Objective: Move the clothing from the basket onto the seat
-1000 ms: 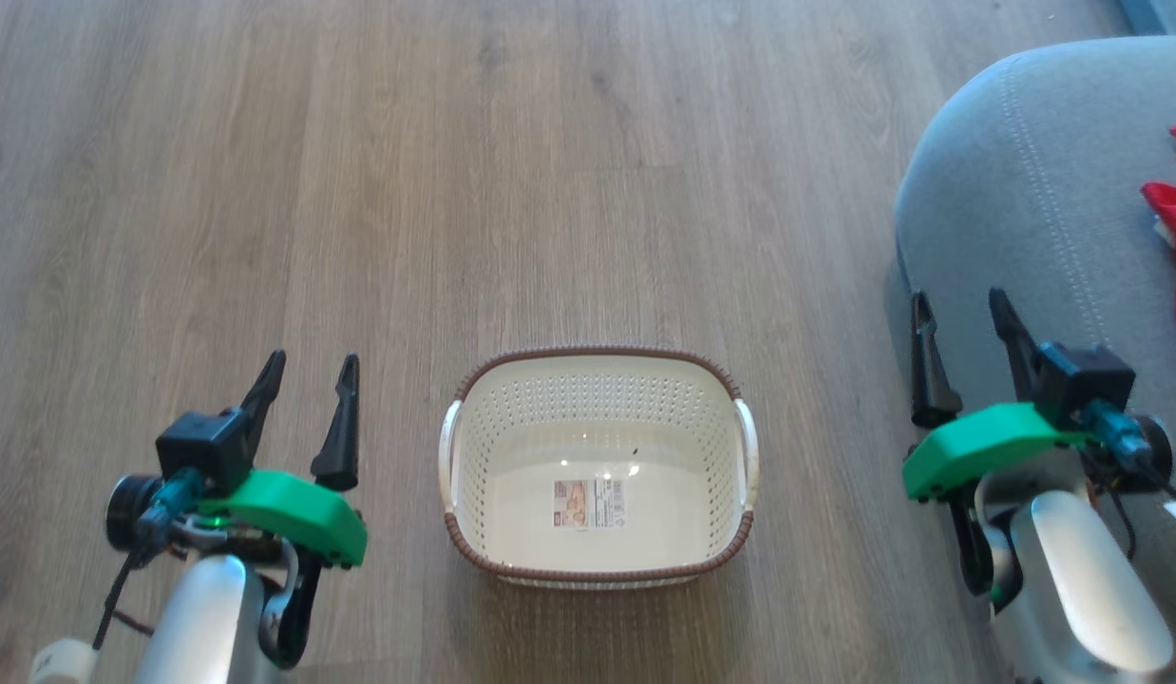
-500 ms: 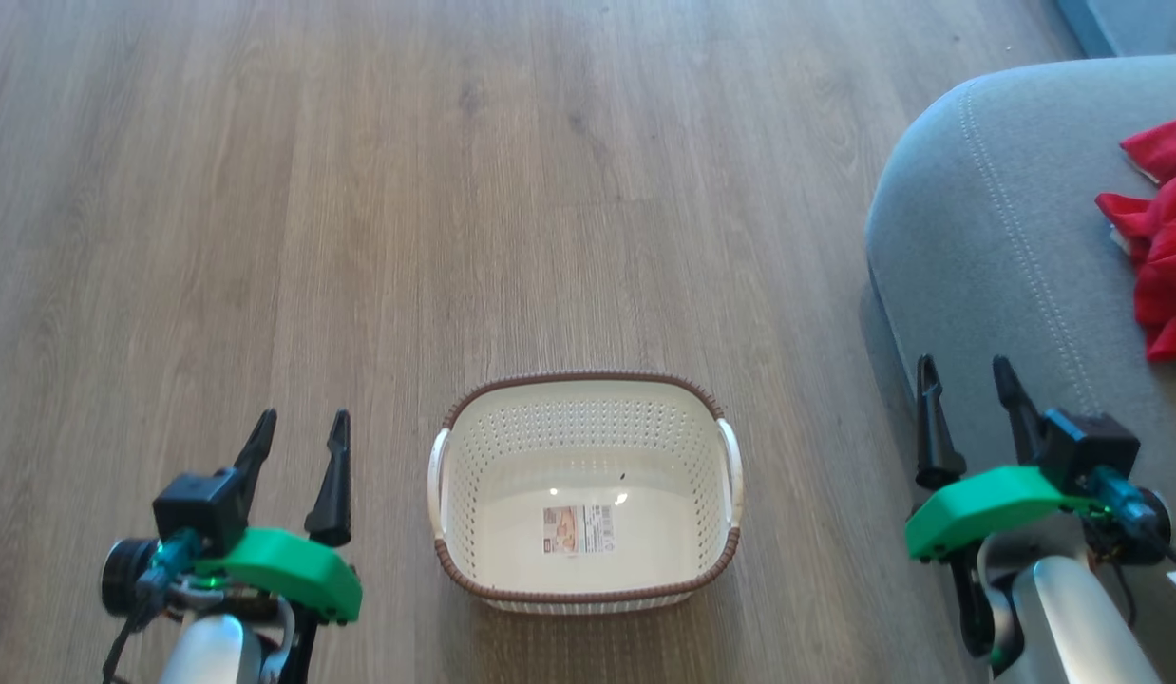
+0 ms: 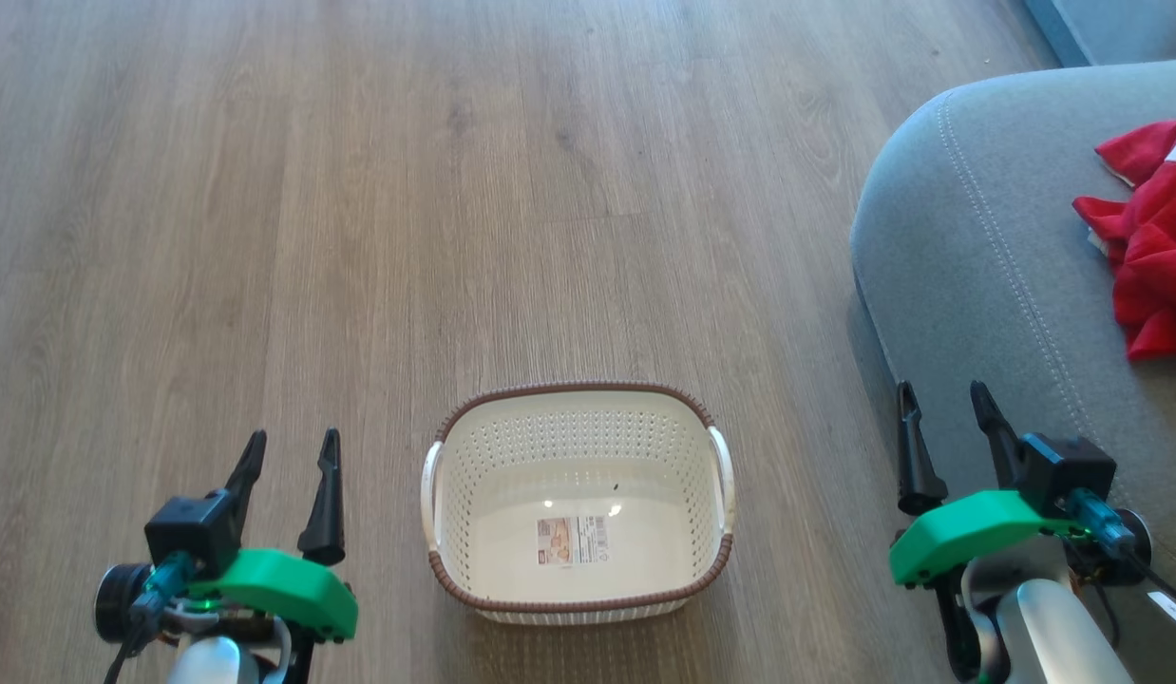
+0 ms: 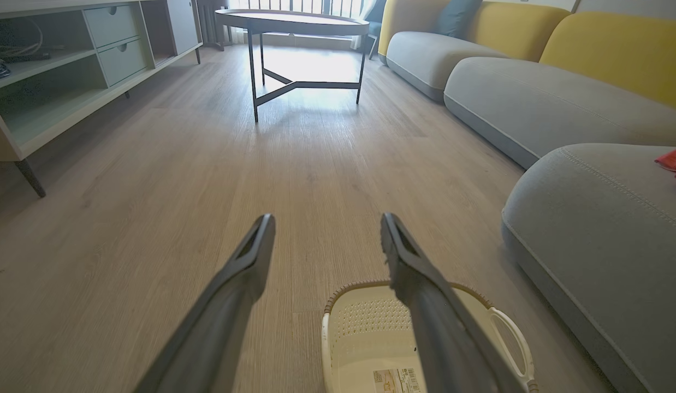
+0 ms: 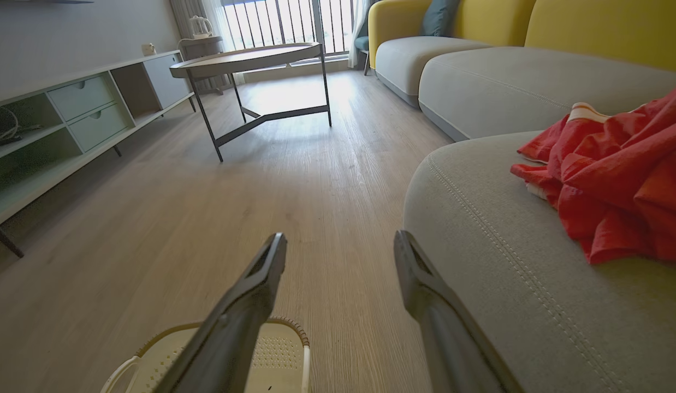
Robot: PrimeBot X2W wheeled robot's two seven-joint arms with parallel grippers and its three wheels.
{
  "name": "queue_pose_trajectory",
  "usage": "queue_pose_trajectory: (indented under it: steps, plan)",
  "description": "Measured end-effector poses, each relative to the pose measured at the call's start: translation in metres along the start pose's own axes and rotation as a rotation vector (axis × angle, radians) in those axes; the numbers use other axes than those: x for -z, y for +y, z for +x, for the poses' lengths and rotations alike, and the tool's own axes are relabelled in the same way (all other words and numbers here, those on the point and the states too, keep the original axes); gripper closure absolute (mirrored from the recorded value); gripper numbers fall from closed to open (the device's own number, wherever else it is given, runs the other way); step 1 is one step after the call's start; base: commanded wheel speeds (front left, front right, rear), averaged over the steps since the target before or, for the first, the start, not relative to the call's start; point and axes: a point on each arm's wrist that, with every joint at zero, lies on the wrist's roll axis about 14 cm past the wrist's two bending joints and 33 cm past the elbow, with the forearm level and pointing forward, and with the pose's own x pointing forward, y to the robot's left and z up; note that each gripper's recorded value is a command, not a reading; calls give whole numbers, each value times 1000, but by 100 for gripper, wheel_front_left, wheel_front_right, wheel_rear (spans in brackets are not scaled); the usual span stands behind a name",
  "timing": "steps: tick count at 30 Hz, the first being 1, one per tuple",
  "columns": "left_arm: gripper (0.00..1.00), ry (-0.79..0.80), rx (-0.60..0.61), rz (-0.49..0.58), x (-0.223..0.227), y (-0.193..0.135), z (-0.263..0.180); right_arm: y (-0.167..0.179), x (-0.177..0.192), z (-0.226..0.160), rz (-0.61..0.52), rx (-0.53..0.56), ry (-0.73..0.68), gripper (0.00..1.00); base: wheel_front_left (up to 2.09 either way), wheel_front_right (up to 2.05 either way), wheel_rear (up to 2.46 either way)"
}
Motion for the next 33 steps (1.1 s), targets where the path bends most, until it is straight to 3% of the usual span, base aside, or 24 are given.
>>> queue_pose_trajectory:
  steps: [17,18,24,33]
  plan:
    - [0,-10,1,-11,-2,-1,3,-1,8,0,3,4,22,0,0,0,0]
    - [100,-3,-2,-13,0,-1,3,-1,10,0,3,4,30,100,0,0,0]
    - [100,140,-34,-38,45,5,-21,-8,53,-24,21,37,170,100,0,0,0]
    - [100,141,-67,-125,44,10,-22,-10,54,-25,109,63,176,100,0,0,0]
